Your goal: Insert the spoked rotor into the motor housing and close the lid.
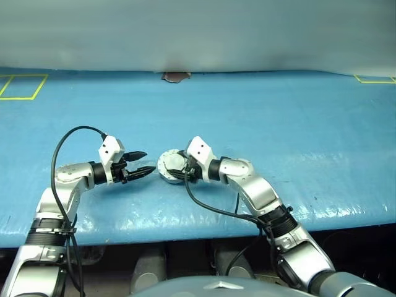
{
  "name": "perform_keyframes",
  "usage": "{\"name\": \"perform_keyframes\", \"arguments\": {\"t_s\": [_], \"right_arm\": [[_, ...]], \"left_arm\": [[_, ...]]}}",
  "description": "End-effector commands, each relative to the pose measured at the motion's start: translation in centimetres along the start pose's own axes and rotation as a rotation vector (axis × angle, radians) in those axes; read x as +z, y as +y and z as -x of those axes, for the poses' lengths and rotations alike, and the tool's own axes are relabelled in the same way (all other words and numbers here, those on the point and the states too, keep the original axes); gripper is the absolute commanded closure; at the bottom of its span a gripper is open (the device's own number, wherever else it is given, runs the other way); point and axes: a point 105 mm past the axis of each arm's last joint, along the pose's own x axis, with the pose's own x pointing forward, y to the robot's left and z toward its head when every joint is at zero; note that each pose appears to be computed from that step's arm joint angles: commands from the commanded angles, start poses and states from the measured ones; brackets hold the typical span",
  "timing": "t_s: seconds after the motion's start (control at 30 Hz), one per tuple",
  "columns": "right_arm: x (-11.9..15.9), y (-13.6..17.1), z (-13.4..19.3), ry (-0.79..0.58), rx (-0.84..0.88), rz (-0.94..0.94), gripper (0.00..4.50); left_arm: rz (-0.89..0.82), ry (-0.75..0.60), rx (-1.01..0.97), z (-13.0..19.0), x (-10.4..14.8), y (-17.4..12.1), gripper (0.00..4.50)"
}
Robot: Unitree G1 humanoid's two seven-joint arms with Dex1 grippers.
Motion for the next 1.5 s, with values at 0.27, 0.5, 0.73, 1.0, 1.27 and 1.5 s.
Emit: {"name": "perform_keyframes", "arguments": {"t_s": [0.27,0.5,0.73,1.0,1.27,1.5], "right_arm": [[-0.6,0.0,-0.3,0.020,0.008,0.020,1.47],[-0.9,-0.3,0.2,0.050,0.004,0.068,1.47],[-1.7,-0.3,0.0,0.072,0.008,0.084,1.47],[-3.9,-1.1,-0.3,0.123,-0.011,0.032,1.47],[-4.0,-1.4,0.0,0.140,0.028,0.046,1.47],[-2.3,-1.6,0.2,0.126,0.014,0.135,1.47]], "left_arm": [[-0.028,-0.024,0.004,0.1,0.7,-0.1,1.20],[-0.023,-0.024,0.002,0.1,0.6,-0.2,1.20],[-0.019,-0.027,0.000,0.0,0.7,-0.2,1.20],[-0.009,-0.030,-0.001,-0.1,0.6,-0.4,1.20],[-0.004,-0.033,-0.006,-0.2,0.7,-0.5,1.20],[0.001,-0.034,-0.016,-0.5,0.5,-0.7,1.20]]}}
